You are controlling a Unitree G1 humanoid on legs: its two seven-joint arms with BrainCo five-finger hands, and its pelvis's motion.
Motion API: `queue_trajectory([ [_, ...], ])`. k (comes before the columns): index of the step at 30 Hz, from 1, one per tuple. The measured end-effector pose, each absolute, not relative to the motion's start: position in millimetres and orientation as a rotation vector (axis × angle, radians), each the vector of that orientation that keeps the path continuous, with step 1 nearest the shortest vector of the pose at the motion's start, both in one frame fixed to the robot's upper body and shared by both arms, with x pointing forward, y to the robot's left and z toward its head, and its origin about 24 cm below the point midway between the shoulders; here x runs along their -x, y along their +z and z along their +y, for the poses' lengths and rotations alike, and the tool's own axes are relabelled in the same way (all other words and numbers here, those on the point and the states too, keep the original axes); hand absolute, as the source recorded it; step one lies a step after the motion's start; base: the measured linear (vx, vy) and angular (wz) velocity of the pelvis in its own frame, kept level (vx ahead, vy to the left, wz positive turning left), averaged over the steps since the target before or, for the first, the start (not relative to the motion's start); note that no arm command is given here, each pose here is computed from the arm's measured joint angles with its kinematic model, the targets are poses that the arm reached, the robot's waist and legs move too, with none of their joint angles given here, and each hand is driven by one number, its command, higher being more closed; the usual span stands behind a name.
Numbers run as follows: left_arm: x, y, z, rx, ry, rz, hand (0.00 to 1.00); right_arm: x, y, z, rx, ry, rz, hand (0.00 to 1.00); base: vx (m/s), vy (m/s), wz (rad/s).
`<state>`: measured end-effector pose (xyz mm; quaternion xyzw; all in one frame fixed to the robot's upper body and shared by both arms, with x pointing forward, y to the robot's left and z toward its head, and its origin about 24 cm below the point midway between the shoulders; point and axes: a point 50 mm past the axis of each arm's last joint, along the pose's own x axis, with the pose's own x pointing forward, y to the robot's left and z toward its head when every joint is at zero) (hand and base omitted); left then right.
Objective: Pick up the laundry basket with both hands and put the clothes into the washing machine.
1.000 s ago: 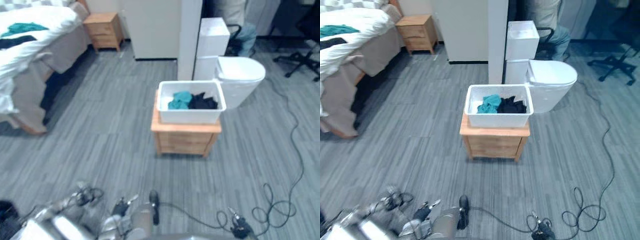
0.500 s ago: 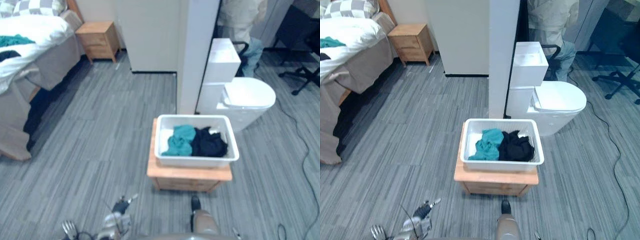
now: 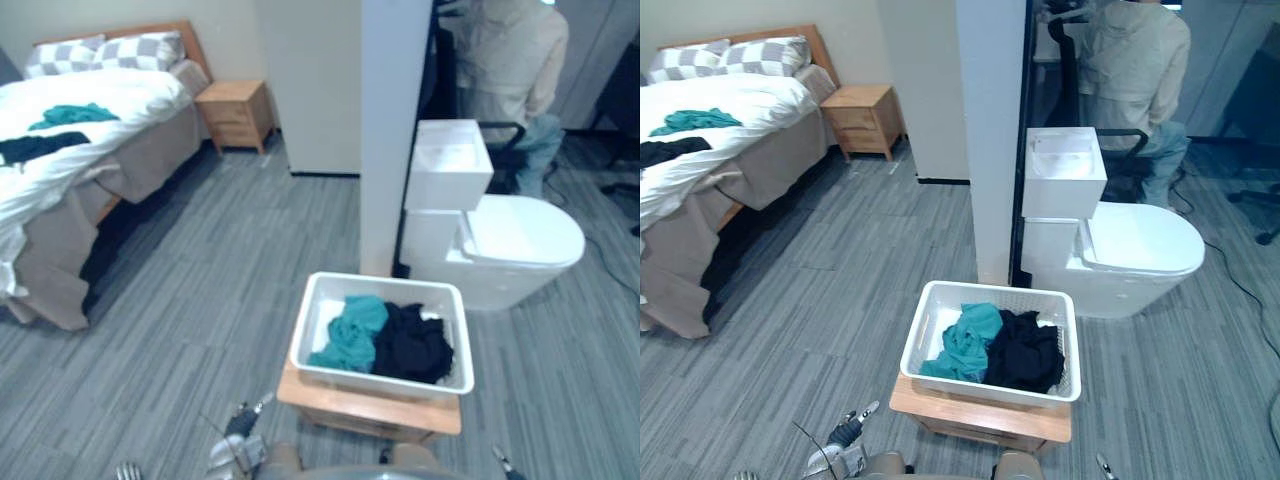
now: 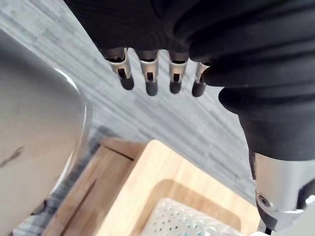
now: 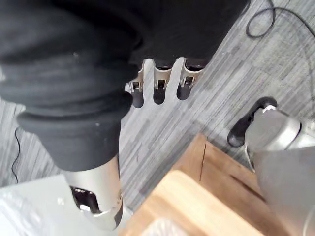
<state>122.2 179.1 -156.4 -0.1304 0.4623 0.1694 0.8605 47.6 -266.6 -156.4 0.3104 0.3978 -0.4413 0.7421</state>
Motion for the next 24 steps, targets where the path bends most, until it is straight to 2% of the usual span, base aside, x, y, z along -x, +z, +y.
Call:
queue_trajectory([
  [4,-125.1,-155.3,177.6,0.291,0.363,0.962,0.0,-56.6,-155.2,-259.5,-0.689,-0.978,0.843,0.0,0.09,0.136,-0.04],
  [6,-131.4,-151.3,176.5,0.299,0.359,0.925,0.0,-72.0,-144.6,-266.9,-0.642,-0.944,0.762,0.0,0.09,0.154,-0.44],
  [11,-175.4,-108.8,191.8,0.347,0.39,0.601,0.0,-119.1,-80.4,-306.9,-0.454,-0.898,0.394,0.0,0.12,0.132,-0.49],
  [14,-199.8,-83.6,200.8,0.408,0.402,0.447,0.0,-136.9,-49.7,-325.0,-0.348,-0.876,0.267,0.0,0.11,0.089,-0.28],
  [17,-215.0,-70.3,201.2,0.434,0.38,0.383,0.0,-152.3,-26.9,-337.6,-0.265,-0.84,0.196,0.0,0.07,0.065,0.02],
  [21,-244.0,-50.1,198.6,0.404,0.314,0.315,0.0,-191.4,18.0,-358.6,-0.088,-0.728,0.099,0.0,-0.05,0.036,0.1],
  [24,-271.5,-34.4,196.6,0.377,0.275,0.285,0.0,-233.5,61.4,-360.4,0.047,-0.6,0.004,0.0,-0.12,0.002,0.06],
])
